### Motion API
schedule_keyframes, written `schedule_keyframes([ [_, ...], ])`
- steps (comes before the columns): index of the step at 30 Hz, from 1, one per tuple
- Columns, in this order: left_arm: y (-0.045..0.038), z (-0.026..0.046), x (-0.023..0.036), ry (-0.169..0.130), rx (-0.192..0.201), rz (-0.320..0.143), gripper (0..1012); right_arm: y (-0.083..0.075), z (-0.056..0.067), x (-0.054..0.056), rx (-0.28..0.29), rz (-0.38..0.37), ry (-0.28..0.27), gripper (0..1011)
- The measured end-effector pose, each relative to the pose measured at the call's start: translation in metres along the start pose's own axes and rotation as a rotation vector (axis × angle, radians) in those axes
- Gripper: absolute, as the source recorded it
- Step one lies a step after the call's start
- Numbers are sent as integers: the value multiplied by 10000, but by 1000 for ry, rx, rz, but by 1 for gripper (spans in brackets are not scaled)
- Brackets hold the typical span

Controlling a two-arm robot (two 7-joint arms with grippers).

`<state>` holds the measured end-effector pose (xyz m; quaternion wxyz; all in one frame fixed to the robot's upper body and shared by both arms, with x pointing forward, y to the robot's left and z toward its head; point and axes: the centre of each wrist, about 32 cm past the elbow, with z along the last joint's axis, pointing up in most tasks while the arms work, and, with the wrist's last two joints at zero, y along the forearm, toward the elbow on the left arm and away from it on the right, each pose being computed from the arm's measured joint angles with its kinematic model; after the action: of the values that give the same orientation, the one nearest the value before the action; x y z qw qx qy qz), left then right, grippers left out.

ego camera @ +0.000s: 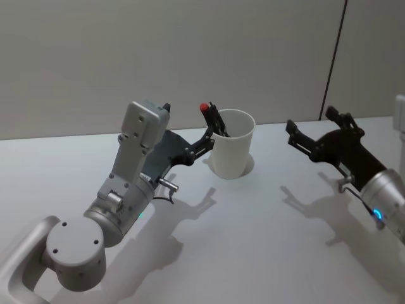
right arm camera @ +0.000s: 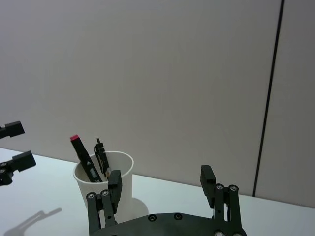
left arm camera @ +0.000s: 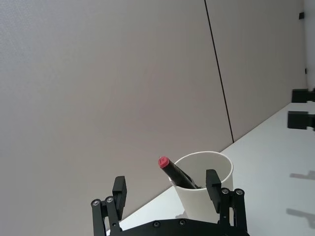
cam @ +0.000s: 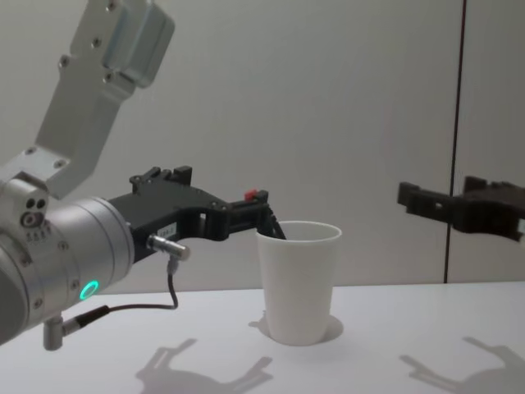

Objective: Place the pen into the pen holder.

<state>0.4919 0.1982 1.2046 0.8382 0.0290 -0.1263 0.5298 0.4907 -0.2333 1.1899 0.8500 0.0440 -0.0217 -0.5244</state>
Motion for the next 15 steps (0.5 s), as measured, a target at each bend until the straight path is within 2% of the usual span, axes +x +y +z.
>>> schedule_keyframes([
  [15,1,-3,0,-1,0,2,1001,-375,23,-148,-34,-104,-53,1002],
])
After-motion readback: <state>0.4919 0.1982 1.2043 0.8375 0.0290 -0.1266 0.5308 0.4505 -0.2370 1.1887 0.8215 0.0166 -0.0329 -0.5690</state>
